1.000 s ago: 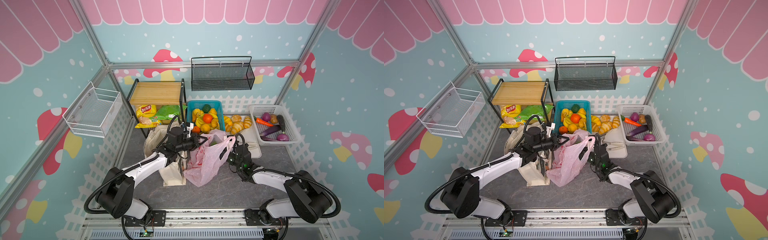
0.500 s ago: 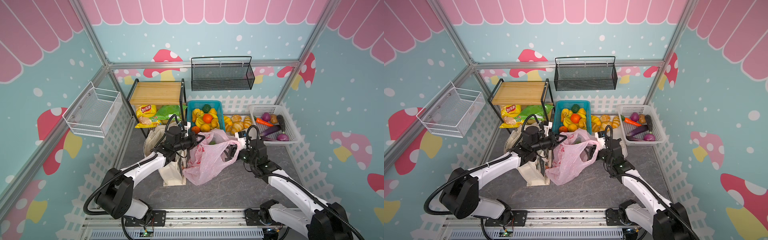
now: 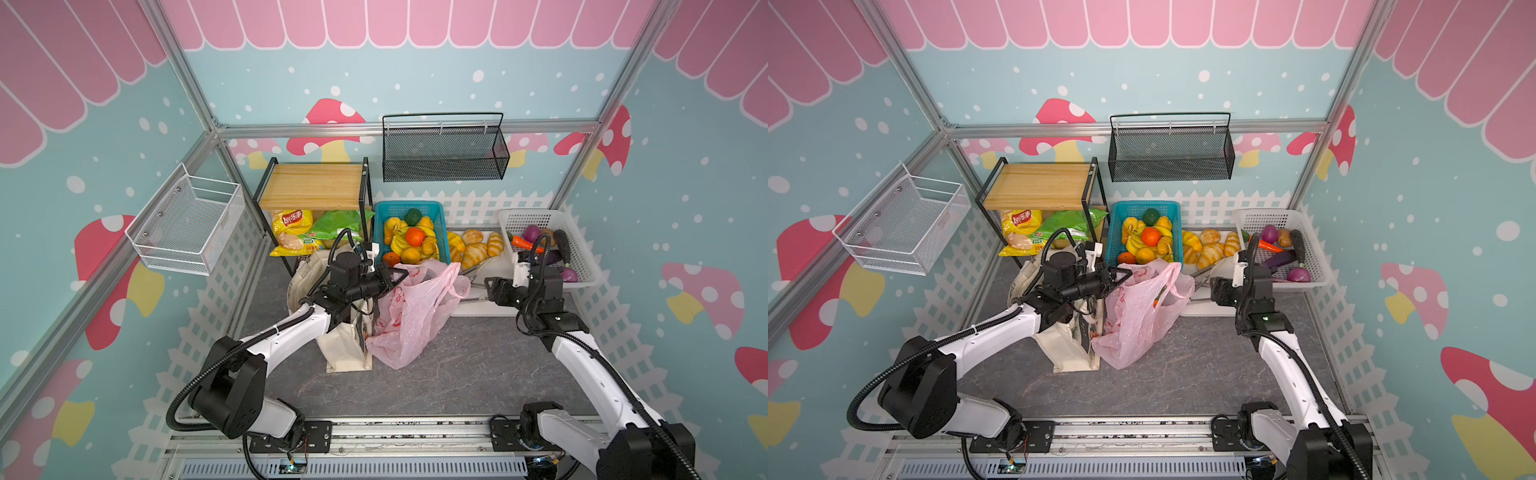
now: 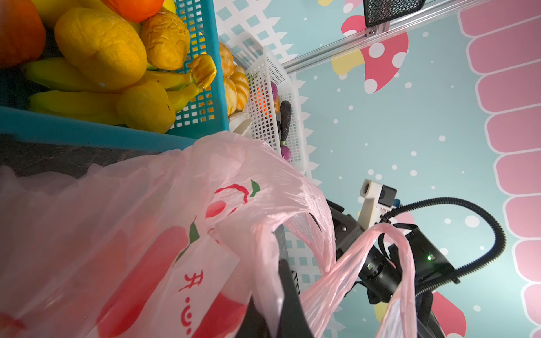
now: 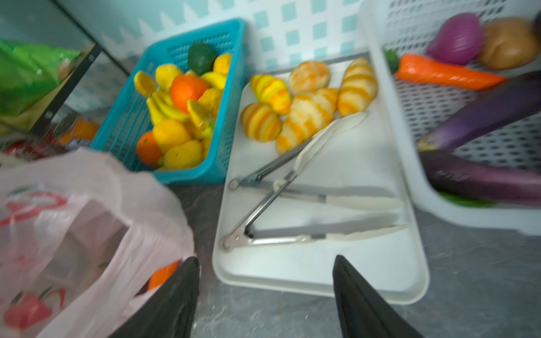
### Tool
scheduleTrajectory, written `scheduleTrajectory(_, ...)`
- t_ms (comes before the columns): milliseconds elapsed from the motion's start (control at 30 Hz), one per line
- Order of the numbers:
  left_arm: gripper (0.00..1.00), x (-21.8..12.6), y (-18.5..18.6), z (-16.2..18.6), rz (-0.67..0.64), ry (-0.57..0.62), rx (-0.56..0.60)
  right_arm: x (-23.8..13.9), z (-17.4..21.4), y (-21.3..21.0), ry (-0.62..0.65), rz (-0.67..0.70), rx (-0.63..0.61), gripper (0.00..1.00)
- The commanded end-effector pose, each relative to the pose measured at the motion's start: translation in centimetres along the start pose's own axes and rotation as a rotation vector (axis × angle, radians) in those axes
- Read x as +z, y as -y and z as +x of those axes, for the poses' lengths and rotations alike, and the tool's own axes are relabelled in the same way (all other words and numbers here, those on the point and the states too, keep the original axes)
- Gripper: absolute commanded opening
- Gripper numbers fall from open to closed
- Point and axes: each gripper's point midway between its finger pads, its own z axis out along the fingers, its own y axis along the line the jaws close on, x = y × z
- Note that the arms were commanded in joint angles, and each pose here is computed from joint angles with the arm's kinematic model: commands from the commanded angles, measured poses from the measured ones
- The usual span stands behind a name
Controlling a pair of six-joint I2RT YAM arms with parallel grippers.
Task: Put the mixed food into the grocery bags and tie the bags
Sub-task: 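Move the right gripper back to the white vegetable basket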
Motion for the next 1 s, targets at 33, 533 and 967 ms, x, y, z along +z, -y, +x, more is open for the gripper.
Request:
scheduleTrajectory(33, 0.0, -0.9, 1.1, -0.4, 0.037, 0.024, -0.01, 2.8, -5.4, 5.3, 0.105, 0.127, 0.051, 0.78)
scheduleTrajectory(533, 0.0, -0.4, 1.0, -0.2, 0.077, 0.012, -0.053, 10.4, -2.8, 23.9, -0.094, 0.411, 0.253, 0.89)
scheduleTrajectory(967, 0.0, 0.2, 0.2, 0.0, 0.068, -0.005, -0.072, 17.2, -1.2, 27.4, -0.208, 0.453, 0.233, 0.92)
